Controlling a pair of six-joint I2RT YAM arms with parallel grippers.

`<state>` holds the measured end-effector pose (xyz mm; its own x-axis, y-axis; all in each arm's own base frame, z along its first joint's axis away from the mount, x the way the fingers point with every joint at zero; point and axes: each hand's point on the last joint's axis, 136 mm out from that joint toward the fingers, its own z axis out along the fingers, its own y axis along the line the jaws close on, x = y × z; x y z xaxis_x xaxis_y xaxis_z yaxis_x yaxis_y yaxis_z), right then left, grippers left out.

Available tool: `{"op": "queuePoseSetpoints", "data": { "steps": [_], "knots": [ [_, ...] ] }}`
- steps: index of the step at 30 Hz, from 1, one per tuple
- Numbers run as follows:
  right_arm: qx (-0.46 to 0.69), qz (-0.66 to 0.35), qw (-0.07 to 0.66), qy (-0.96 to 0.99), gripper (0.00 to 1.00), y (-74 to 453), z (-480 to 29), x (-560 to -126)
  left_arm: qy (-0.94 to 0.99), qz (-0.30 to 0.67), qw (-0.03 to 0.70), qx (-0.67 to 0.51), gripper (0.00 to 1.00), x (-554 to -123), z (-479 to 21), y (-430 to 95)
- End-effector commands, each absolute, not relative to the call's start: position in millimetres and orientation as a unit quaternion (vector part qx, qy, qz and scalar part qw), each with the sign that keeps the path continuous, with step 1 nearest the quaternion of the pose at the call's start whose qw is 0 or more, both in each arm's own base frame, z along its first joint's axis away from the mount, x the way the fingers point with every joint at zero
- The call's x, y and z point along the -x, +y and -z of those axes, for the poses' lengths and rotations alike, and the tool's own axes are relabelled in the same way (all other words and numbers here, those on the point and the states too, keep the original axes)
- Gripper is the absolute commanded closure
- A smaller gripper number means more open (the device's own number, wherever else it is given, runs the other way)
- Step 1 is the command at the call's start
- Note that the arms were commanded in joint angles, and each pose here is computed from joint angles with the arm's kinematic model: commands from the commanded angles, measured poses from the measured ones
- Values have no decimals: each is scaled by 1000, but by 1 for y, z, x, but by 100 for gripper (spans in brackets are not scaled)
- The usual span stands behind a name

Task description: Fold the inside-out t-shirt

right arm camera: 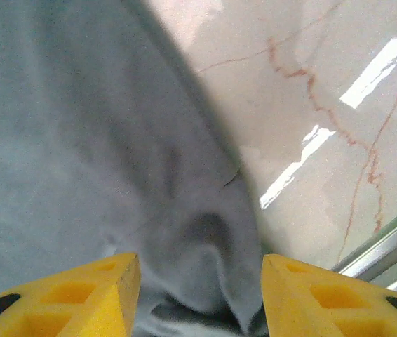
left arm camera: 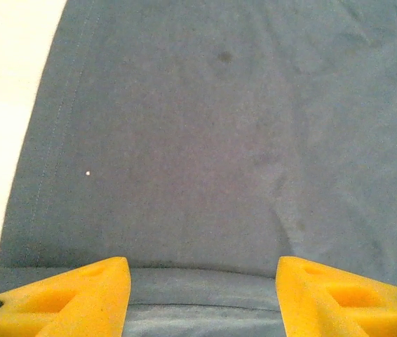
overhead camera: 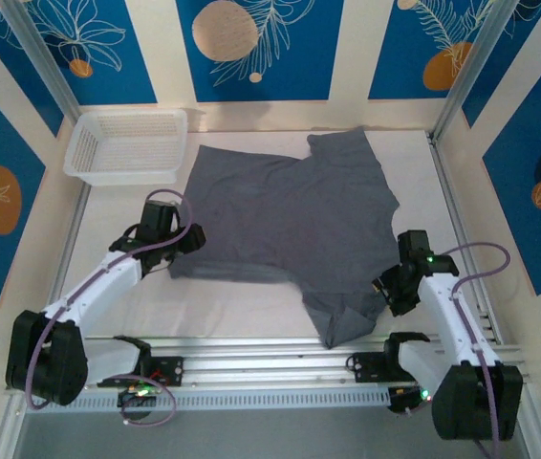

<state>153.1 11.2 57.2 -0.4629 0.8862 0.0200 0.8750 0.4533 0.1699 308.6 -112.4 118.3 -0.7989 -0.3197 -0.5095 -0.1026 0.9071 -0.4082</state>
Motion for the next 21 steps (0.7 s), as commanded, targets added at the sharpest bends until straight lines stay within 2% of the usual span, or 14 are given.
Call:
{"op": "queuePoseSetpoints", "data": {
  "steps": [1, 4, 9, 12, 13, 16, 17, 21],
  "knots": [
    [-544, -76, 15, 836, 50, 12, -33, -154, 925, 180, 314, 115, 43, -308, -129, -110],
    [-546, -54, -11, 836, 48, 15, -15, -144, 924, 177, 320, 113, 43, -307, -133, -108],
    [-544, -17, 18, 839, 47, 7, -1, -143, 923, 172, 326, 113, 43, -306, -136, -105],
    [-555, -22, 28, 831, 57, 6, 2, -143, 922, 174, 325, 116, 43, -305, -136, -105],
    [-556, -23, 36, 830, 71, 4, 0, -144, 922, 175, 326, 115, 43, -305, -136, -106],
    [-557, -35, 69, 827, 95, 1, -4, -148, 923, 172, 323, 118, 43, -304, -134, -104],
    [-557, -37, 76, 826, 100, 0, -8, -148, 925, 167, 319, 124, 43, -303, -133, -103],
    [-542, -55, 132, 828, 100, -5, -40, -158, 931, 53, 278, 229, 48, -279, -114, -55]
  ]
}}
